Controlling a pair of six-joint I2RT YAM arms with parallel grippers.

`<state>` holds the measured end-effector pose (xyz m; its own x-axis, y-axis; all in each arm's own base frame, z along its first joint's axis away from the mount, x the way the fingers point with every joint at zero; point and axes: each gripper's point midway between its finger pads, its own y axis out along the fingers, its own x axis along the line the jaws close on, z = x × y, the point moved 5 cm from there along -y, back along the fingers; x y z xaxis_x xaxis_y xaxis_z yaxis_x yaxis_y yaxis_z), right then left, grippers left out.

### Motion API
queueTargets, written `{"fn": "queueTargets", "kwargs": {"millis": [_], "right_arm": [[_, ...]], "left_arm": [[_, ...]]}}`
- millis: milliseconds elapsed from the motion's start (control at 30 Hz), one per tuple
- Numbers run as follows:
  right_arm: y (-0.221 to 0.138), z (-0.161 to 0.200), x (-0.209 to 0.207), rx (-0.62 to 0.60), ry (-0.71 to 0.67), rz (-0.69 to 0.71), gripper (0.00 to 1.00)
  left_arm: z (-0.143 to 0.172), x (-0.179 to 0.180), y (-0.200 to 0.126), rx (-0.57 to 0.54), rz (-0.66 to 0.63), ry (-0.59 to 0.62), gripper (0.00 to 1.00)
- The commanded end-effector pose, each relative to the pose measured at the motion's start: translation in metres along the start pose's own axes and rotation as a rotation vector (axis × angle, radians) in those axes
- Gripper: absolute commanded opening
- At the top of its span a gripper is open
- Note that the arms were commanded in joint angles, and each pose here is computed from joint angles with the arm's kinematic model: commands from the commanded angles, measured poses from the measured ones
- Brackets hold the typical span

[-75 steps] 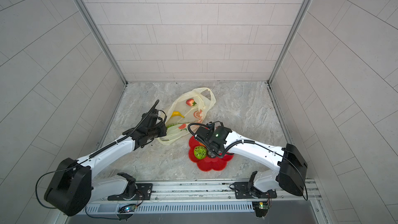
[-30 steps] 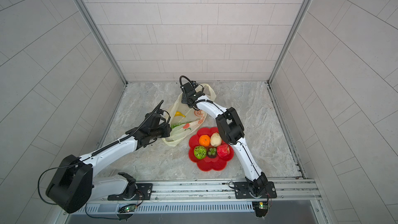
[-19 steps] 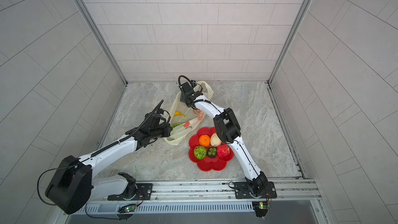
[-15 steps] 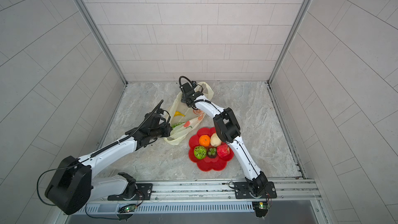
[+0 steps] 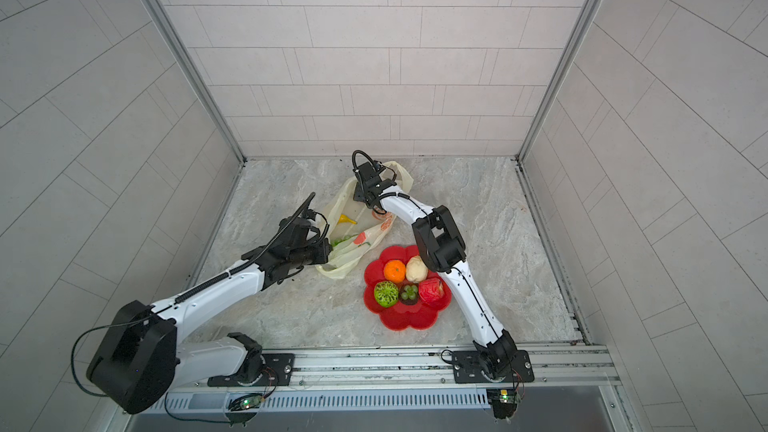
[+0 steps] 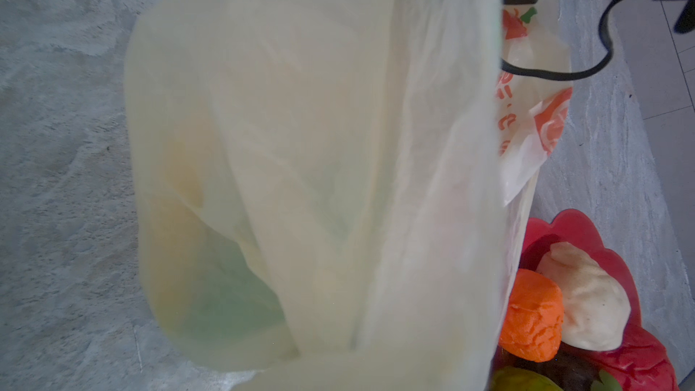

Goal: Take fruits out of the plastic bag
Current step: Pick up the fruit from the plastic bag.

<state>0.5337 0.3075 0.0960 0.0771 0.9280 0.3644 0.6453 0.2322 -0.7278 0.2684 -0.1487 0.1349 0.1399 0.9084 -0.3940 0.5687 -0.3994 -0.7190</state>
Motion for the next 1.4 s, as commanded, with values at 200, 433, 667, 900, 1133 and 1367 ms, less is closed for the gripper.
{"fn": "queueTargets", "kwargs": {"millis": [200, 433, 667, 900, 1133, 1367], "right_arm": [[0.001, -0.01, 0.008, -0.006, 0.026, -0.083, 0.75], [0.016, -0.008, 0.005, 0.027, 0.029, -0.052, 0.7], [0.018, -0.007, 0.004, 0.044, 0.02, -0.041, 0.6], [0.003, -0.012, 0.012, 0.044, -0.006, -0.058, 0.49], [-0.04, -0.022, 0.029, 0.023, -0.072, -0.083, 0.47], [-0.075, -0.013, 0.033, 0.032, -0.174, -0.094, 0.48]], "left_arm": [[-0.005, -0.003, -0.006, -0.028, 0.005, 0.017, 0.07], [-0.005, -0.003, -0.007, -0.032, -0.001, 0.019, 0.07], [-0.005, -0.002, -0.008, -0.035, -0.007, 0.019, 0.07], [-0.005, -0.001, -0.008, -0.035, -0.016, 0.021, 0.07], [-0.005, 0.002, -0.006, -0.029, -0.039, 0.022, 0.07], [-0.005, 0.005, -0.004, -0.022, -0.066, 0.022, 0.07]]}}
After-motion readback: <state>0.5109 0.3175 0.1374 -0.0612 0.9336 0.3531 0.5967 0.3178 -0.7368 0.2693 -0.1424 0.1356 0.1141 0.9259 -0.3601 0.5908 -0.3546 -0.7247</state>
